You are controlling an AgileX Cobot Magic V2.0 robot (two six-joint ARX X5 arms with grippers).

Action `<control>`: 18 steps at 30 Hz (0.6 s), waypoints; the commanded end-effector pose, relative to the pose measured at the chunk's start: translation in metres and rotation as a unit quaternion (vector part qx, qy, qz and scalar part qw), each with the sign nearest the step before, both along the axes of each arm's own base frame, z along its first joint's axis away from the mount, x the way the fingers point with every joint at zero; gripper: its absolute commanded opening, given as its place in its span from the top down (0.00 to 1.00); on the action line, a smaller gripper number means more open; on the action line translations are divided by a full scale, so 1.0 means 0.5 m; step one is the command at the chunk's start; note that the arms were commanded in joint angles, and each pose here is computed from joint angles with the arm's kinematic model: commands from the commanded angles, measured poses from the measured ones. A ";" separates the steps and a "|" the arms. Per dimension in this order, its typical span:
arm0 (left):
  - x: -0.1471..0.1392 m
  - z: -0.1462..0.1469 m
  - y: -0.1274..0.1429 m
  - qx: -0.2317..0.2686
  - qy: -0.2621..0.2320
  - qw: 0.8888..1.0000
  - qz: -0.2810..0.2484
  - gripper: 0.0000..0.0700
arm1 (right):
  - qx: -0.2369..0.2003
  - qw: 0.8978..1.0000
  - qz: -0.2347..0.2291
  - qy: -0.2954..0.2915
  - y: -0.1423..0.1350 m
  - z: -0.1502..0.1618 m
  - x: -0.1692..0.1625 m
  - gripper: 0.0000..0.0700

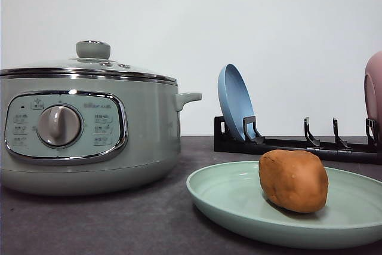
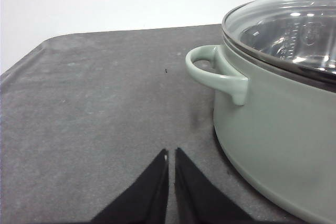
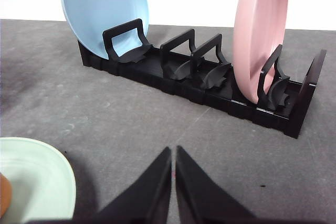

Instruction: Transfer potato from steamer to green plate

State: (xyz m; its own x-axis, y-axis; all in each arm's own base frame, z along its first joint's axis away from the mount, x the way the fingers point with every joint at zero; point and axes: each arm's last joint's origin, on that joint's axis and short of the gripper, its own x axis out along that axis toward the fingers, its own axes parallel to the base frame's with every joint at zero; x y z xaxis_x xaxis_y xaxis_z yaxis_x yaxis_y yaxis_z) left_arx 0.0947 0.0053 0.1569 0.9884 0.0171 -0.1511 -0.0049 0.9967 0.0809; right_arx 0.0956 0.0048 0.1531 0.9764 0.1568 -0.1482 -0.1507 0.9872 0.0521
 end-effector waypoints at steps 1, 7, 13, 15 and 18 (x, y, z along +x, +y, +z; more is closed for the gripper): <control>0.002 -0.015 0.000 -0.003 0.013 1.000 0.001 0.98 | 0.002 1.000 -0.003 -0.001 -0.001 -0.002 0.000 1.00; 0.002 -0.015 0.000 -0.003 0.013 1.000 0.001 0.98 | 0.002 1.000 -0.003 -0.001 -0.001 -0.002 0.000 1.00; 0.002 -0.015 0.000 -0.003 0.013 1.000 0.001 0.98 | 0.002 1.000 -0.003 -0.001 -0.001 -0.002 0.000 1.00; 0.002 -0.015 0.000 -0.003 0.013 1.000 0.001 0.98 | 0.002 1.000 -0.003 -0.001 -0.001 -0.002 0.000 1.00; 0.002 -0.015 0.000 -0.003 0.013 1.000 0.001 0.98 | 0.002 1.000 -0.003 -0.001 -0.001 -0.002 0.000 1.00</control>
